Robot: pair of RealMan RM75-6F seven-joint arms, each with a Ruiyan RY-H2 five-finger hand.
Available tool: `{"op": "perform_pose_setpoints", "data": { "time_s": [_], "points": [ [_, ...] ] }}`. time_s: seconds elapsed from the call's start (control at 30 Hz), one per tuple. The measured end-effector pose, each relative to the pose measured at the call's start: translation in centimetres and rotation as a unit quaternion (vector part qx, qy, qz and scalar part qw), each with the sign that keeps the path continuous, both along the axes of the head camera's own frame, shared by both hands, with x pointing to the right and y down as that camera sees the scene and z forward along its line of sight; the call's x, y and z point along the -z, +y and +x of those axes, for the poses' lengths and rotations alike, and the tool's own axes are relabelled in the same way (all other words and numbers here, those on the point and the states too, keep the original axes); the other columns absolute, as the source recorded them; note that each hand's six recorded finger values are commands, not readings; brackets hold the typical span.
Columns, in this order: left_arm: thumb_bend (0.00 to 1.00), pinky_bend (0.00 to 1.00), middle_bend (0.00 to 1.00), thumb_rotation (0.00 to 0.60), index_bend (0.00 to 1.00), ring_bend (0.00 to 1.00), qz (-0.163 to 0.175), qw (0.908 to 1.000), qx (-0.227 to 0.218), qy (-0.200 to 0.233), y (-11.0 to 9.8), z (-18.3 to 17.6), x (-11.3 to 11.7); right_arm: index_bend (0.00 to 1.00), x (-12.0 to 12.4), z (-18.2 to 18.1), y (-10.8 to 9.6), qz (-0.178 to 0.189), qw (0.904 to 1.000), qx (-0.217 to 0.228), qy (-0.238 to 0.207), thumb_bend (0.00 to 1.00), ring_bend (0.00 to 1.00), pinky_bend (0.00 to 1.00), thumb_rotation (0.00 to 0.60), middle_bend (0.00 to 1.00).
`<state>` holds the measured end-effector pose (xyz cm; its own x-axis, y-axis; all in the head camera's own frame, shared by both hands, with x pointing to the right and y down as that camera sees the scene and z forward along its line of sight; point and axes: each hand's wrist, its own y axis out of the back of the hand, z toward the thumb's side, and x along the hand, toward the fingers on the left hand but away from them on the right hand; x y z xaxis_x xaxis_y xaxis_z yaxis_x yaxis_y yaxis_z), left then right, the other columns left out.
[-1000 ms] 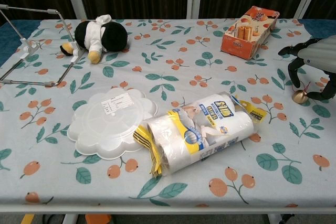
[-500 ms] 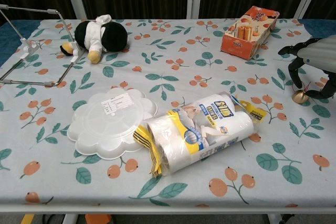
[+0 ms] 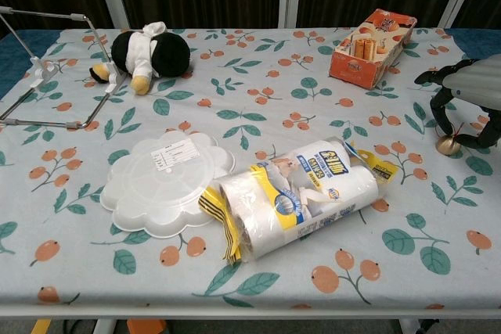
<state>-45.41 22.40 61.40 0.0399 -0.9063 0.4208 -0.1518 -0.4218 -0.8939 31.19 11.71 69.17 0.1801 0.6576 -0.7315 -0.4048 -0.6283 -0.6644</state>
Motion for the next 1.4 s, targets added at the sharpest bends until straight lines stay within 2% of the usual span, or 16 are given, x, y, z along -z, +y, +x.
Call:
{"op": "perform_pose_setpoints", "data": {
  "time_s": [0.37,0.63,0.93,1.1,1.2,1.33,1.4],
  "points": [
    [0.02,0.02,0.00,0.600,0.07,0.00,-0.001,1.0000,0.000,0.000,0.0,0.0,0.0,0.57,0.1,0.0,0.0,0.001,1.0000,-0.002,0.001,0.35,0.00,0.00,0.600,0.03],
    [0.02,0.02,0.00,0.600,0.07,0.00,-0.001,1.0000,0.001,0.000,0.1,-0.1,0.0,0.62,0.1,0.0,-0.1,0.004,1.0000,-0.004,-0.001,0.36,0.00,0.00,0.600,0.05],
    [0.02,0.02,0.00,0.600,0.07,0.00,-0.001,1.0000,0.001,0.000,0.1,0.0,0.0,0.66,1.5,-0.4,-0.8,0.024,0.9993,-0.013,-0.028,0.39,0.00,0.00,0.600,0.07],
    [0.02,0.02,0.00,0.600,0.07,0.00,0.001,1.0000,-0.002,0.000,0.0,0.1,0.1,0.68,5.0,-1.2,-3.0,0.061,0.9949,-0.033,-0.073,0.40,0.00,0.00,0.600,0.07],
    [0.02,0.02,0.00,0.600,0.07,0.00,0.001,1.0000,-0.002,0.000,0.0,0.1,0.1,0.69,8.5,-1.4,-5.2,0.114,0.9867,-0.044,-0.107,0.40,0.00,0.00,0.600,0.07],
    [0.02,0.02,0.00,0.600,0.07,0.00,-0.001,1.0000,-0.004,-0.001,0.0,0.2,0.0,0.70,13.9,-2.0,-8.1,0.202,0.9636,-0.060,-0.164,0.40,0.00,0.00,0.600,0.07],
    [0.02,0.02,0.00,0.600,0.07,0.00,-0.001,1.0000,-0.005,-0.001,-0.1,0.3,0.0,0.72,17.0,-2.0,-9.5,0.255,0.9465,-0.065,-0.187,0.40,0.00,0.00,0.600,0.08]
  ]
}}
